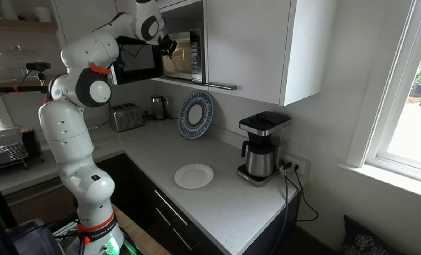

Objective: Put the cup in the microwave upright

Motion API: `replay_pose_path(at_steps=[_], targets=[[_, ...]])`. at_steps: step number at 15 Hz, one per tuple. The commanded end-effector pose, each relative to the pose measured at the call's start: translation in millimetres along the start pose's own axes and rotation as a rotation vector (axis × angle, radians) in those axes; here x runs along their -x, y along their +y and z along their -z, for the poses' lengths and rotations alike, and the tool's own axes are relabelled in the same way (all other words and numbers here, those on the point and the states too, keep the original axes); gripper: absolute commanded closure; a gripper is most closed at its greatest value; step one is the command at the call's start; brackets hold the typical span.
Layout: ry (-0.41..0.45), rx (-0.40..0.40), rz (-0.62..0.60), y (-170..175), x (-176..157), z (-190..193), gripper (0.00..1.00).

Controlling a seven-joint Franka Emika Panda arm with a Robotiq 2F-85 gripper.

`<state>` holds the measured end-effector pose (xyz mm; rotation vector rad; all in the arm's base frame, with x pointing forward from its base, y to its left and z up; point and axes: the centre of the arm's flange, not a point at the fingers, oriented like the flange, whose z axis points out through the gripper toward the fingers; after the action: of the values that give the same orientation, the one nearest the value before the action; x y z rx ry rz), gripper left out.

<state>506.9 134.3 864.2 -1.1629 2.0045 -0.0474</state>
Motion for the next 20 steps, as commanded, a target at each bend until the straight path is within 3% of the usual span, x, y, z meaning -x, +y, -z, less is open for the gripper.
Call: replay_pose_path(at_steps=[1,13,15,19,20], targets=[[0.011,0.049,-0.066,-16.0,10.7,3.6,0.99],[0.078,0.113,-0.068,-45.2,23.0,-5.7,0.99],[0.087,0.115,-0.056,-47.7,23.1,-7.4,0.70],[0.088,0.122,-0.036,-52.6,22.0,-16.6,0.42],[0.090,0.119,-0.032,-53.3,22.7,-17.7,0.41]])
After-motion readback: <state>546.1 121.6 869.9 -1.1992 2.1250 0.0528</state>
